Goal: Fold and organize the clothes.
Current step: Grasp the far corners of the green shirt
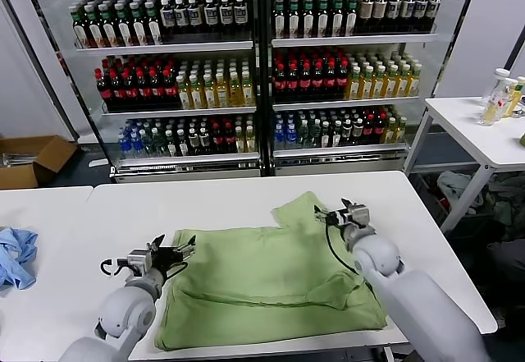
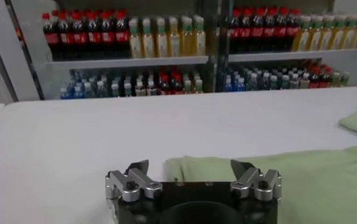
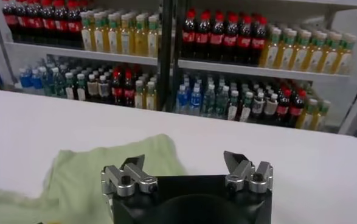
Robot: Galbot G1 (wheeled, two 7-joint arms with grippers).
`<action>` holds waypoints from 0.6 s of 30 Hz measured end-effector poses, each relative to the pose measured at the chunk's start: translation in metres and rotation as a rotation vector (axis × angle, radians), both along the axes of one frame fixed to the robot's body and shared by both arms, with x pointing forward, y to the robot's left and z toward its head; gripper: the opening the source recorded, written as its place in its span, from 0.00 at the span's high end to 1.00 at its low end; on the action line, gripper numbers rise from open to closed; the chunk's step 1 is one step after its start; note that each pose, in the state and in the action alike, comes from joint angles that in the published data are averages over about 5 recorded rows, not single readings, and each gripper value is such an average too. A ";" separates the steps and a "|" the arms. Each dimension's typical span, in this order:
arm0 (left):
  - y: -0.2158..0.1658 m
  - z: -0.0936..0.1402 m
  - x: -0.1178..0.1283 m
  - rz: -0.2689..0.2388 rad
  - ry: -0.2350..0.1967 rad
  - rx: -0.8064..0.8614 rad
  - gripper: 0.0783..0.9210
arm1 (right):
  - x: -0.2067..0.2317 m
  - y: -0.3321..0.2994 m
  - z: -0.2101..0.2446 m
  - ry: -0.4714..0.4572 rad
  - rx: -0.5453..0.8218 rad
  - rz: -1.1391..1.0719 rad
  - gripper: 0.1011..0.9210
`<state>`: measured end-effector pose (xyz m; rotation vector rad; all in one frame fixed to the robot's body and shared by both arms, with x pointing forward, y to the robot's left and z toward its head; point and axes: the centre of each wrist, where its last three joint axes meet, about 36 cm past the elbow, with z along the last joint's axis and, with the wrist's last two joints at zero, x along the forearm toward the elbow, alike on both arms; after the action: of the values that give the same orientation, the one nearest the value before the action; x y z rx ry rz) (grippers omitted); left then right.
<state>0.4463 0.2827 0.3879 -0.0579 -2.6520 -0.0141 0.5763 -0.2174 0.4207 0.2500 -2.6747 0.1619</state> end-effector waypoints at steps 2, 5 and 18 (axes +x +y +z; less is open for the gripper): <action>0.002 -0.003 0.006 0.004 0.012 -0.002 0.12 | 0.010 0.004 -0.002 0.014 0.004 -0.009 0.12; 0.004 -0.007 0.013 0.009 0.029 -0.006 0.12 | 0.021 0.009 -0.009 0.041 0.008 -0.022 0.12; 0.007 -0.017 0.024 -0.012 0.062 -0.021 0.38 | 0.034 0.016 -0.031 0.111 0.004 -0.038 0.34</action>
<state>0.4702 0.2902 0.3704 -0.0794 -2.5904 0.0121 0.6102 -0.2017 0.3896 0.2030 -2.5678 0.1268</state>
